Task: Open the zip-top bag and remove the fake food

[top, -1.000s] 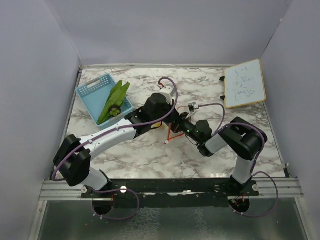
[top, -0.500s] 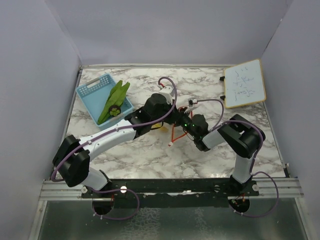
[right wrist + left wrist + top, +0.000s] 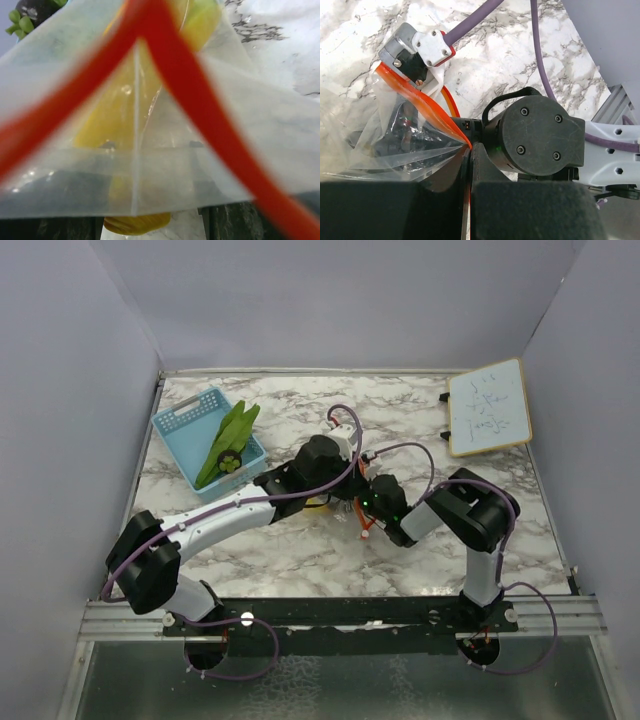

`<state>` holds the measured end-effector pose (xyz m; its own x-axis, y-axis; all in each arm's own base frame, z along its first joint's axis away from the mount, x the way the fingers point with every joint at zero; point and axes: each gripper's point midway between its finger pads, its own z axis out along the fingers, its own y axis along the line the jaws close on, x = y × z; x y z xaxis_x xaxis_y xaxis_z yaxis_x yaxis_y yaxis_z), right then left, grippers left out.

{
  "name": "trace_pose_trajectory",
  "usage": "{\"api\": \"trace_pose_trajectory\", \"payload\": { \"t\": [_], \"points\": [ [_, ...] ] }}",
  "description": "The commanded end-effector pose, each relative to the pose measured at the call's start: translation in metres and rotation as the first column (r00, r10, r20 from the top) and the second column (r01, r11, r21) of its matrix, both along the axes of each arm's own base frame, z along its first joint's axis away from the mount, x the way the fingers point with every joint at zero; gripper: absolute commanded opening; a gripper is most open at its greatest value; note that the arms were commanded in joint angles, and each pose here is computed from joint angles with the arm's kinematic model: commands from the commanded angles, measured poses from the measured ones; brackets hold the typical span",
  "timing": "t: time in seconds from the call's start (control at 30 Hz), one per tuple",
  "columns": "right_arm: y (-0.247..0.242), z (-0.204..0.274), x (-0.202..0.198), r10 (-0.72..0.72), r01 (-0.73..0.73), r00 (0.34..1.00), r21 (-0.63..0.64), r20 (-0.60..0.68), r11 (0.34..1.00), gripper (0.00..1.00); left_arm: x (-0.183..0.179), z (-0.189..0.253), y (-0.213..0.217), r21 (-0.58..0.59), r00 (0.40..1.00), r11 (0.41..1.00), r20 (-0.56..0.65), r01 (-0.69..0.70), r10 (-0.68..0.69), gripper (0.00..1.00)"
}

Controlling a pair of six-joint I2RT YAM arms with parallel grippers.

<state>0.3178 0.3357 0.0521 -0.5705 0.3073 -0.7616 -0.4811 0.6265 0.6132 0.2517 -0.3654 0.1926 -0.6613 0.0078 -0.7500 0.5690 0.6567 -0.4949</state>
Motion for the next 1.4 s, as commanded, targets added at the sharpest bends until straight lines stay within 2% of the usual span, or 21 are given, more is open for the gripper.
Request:
{"api": "trace_pose_trajectory", "payload": {
  "t": [0.0,0.13,0.27,0.43,0.6,0.73,0.83,0.93,1.13,1.23,1.37],
  "points": [
    [0.003,-0.02,-0.021,0.111,-0.111,0.994,-0.071,0.0,0.991,0.59,-0.006,0.009,0.002,-0.011,0.999,1.0,0.026,0.019,-0.018,0.0],
    [0.006,-0.013,-0.035,0.197,-0.194,0.978,-0.058,0.065,0.979,0.6,-0.003,0.007,0.011,0.006,0.999,1.0,0.038,-0.003,0.002,0.0],
    [0.008,-0.007,-0.052,0.264,-0.264,0.958,-0.011,0.112,0.964,0.76,-0.003,0.003,0.016,0.017,0.999,1.0,0.038,-0.006,0.005,0.0],
    [0.022,0.002,-0.077,0.406,-0.422,0.899,0.074,0.167,0.904,0.77,-0.004,-0.003,0.02,0.025,1.0,1.0,0.029,-0.007,0.007,0.0],
    [0.022,-0.015,-0.077,0.434,-0.437,0.888,-0.012,0.154,0.899,0.79,-0.002,-0.001,0.024,0.024,0.999,1.0,0.033,-0.011,0.01,0.0],
    [0.017,-0.016,-0.085,0.47,-0.468,0.866,-0.055,0.174,0.882,0.87,0.002,-0.001,0.03,0.028,0.999,0.999,0.034,-0.024,0.023,0.0],
    [0.014,-0.021,-0.086,0.484,-0.475,0.86,-0.094,0.159,0.875,0.87,0.005,-0.001,0.034,0.023,0.999,0.999,0.031,-0.032,0.031,0.0],
    [0.01,-0.029,-0.086,0.49,-0.472,0.861,-0.144,0.138,0.87,0.82,0.01,0.001,0.041,0.013,0.999,0.999,0.026,-0.043,0.043,0.0],
    [0.002,-0.039,-0.082,0.457,-0.433,0.883,-0.187,0.108,0.882,0.56,0.015,0.006,0.049,-0.011,0.998,0.998,0.024,-0.058,0.058,0.0],
    [0.002,-0.04,-0.08,0.451,-0.428,0.887,-0.189,0.099,0.884,0.39,0.014,0.004,0.049,-0.01,0.998,0.998,0.018,-0.057,0.058,0.0],
    [0.002,-0.031,-0.08,0.435,-0.414,0.893,-0.17,0.116,0.894,0.28,0.012,0.002,0.049,-0.017,0.999,0.999,0.018,-0.05,0.05,0.01]
  ]
}}
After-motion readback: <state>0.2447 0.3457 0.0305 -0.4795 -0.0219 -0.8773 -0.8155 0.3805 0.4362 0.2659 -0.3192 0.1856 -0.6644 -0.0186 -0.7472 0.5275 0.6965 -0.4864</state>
